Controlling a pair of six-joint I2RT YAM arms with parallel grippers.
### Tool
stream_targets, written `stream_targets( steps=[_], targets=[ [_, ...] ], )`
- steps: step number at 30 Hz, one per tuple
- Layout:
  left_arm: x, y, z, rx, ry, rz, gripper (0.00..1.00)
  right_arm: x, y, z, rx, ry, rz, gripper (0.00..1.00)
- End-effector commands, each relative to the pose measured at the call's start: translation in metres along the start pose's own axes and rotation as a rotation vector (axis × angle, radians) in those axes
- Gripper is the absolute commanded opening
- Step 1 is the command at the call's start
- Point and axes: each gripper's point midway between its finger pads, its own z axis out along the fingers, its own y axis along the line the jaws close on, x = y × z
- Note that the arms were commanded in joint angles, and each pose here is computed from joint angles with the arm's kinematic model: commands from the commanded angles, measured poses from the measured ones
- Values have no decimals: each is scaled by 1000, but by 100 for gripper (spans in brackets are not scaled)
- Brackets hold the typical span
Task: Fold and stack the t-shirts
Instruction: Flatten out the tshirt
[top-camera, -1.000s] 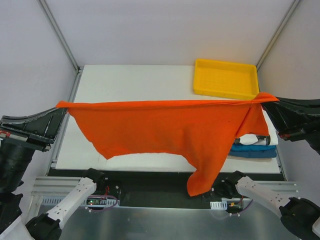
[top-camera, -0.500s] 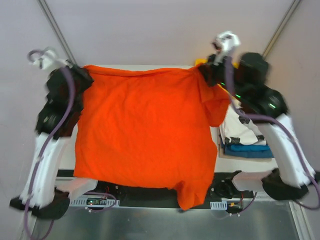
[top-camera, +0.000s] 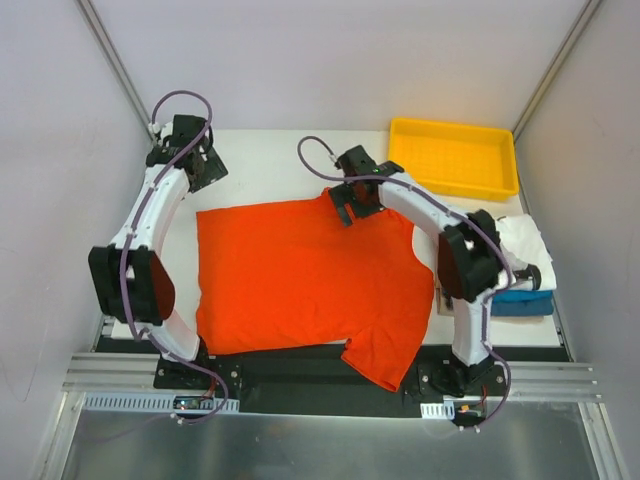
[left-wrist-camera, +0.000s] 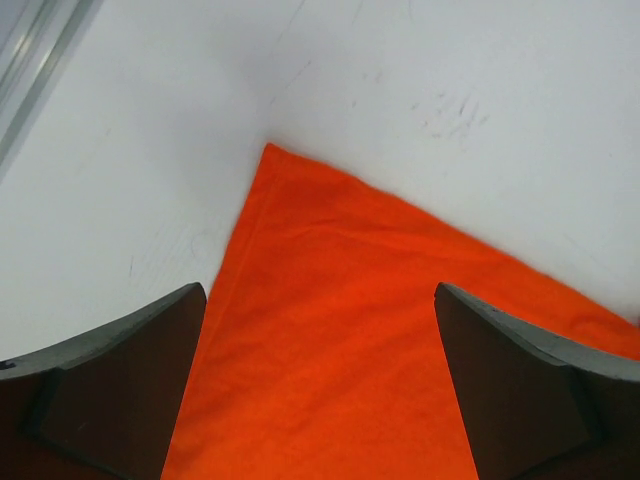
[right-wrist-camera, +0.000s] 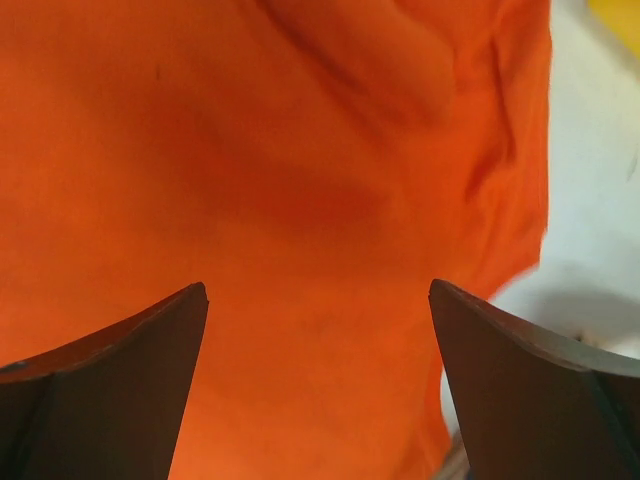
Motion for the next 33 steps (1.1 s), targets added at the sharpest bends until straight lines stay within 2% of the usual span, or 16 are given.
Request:
stream_targets(
  steps=[1, 2, 3, 4, 5, 7, 8, 9, 11, 16, 18, 20, 21, 25, 33],
  targets=[
    [33, -9, -36, 159, 84, -73, 99, -15, -7, -99, -73, -254, 181, 97],
    [57, -5, -29, 158, 144, -76, 99, -5, -4, -97, -91, -242, 216, 97],
    [63, -7, -33, 190, 145, -89, 99, 0, -3, -104, -105, -252, 242, 97],
    [74, -8, -33, 209, 170, -93, 99, 22, 2, -93, -114, -202, 250, 97],
    [103, -7, -30, 239, 239, -80, 99, 26, 9, -93, -150, -202, 270, 97],
    [116, -7, -35, 290, 243, -97, 99, 33, 14, -92, -176, -207, 317, 97],
    [143, 0, -32, 292, 300, -96, 99, 46, 18, -85, -188, -180, 324, 97],
    [144, -2, -37, 336, 273, -109, 99, 48, 19, -84, -189, -183, 337, 97],
    [172, 8, -34, 344, 316, -111, 99, 34, 13, -83, -171, -226, 346, 97],
    [193, 18, -35, 361, 312, -129, 99, -8, 0, -65, -132, -232, 273, 99],
    [201, 30, -25, 309, 299, -134, 99, -28, -11, -50, -63, -227, 258, 94],
    [206, 36, -18, 273, 294, -137, 99, -29, -18, -38, -16, -172, 190, 91],
    [209, 37, -14, 255, 305, -133, 99, -27, -18, -18, 5, -120, 169, 89],
    [215, 33, -5, 248, 342, -135, 99, -42, -27, -5, 53, -85, 77, 85],
    [221, 41, 12, 155, 365, -142, 99, -31, -36, 33, 63, 24, -5, 76]
  ],
)
